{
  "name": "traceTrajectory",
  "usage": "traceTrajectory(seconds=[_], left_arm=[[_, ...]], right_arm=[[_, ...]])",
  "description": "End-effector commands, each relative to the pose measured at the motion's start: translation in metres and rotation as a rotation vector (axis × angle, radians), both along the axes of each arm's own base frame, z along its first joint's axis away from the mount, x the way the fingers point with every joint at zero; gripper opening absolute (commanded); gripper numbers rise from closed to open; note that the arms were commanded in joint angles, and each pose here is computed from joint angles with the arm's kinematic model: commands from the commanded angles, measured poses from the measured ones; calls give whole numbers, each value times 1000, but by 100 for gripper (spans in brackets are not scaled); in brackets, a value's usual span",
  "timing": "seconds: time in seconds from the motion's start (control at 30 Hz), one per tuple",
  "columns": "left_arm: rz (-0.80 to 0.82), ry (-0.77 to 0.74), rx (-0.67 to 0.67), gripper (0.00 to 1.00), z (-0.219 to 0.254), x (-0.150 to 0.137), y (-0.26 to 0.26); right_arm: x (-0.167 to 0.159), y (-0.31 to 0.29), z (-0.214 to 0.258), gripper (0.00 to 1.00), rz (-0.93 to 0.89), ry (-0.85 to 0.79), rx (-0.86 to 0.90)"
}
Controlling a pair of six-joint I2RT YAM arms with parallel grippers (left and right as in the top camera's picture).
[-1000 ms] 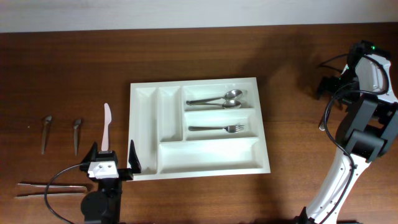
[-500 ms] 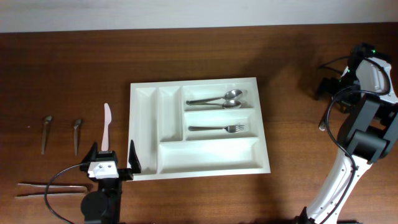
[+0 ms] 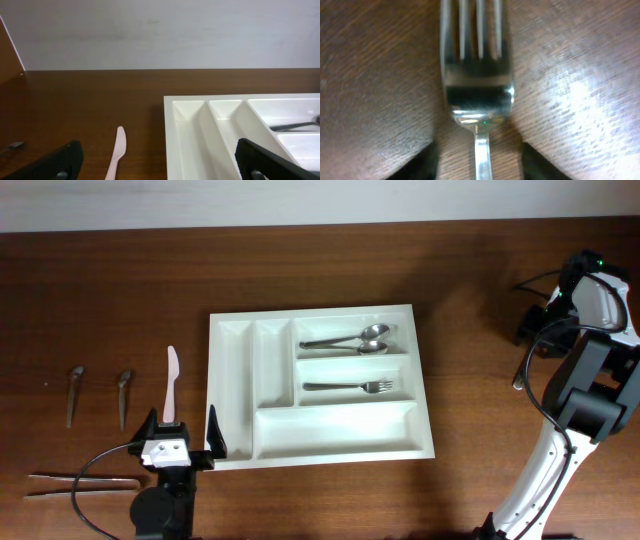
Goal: Pack container
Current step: 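Close the right gripper on the fork and lift it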
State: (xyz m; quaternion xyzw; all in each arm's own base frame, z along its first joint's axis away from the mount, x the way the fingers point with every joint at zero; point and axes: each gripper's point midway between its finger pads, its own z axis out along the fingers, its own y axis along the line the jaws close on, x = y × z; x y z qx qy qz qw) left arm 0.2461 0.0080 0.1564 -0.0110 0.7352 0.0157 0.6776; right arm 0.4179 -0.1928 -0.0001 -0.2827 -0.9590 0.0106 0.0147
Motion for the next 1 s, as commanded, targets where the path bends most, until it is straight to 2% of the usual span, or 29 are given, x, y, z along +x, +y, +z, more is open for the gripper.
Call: traceTrajectory(seconds=[0.0,0.1,0.23,0.47,0.57,0.77,0.97], left_arm=[[9,-1,12,99,0,0,2],[9,-1,12,99,0,0,2],[9,-1,12,99,0,0,2],[9,-1,12,99,0,0,2],[9,-1,12,99,0,0,2],[9,-1,12,99,0,0,2],[9,-1,12,99,0,0,2]], right_arm=[[-12,-2,-12,35,-7,51,-11],[-12,-2,-12,13,-20,50,-9],[-11,2,-12,4,-28,44,12],[-15,6,-4,4,-142,64,19],[-6,12,13,4,-157,28,46],[20,35,81,4,-208,-99,107],[45,107,156,4,-187,-229,295]])
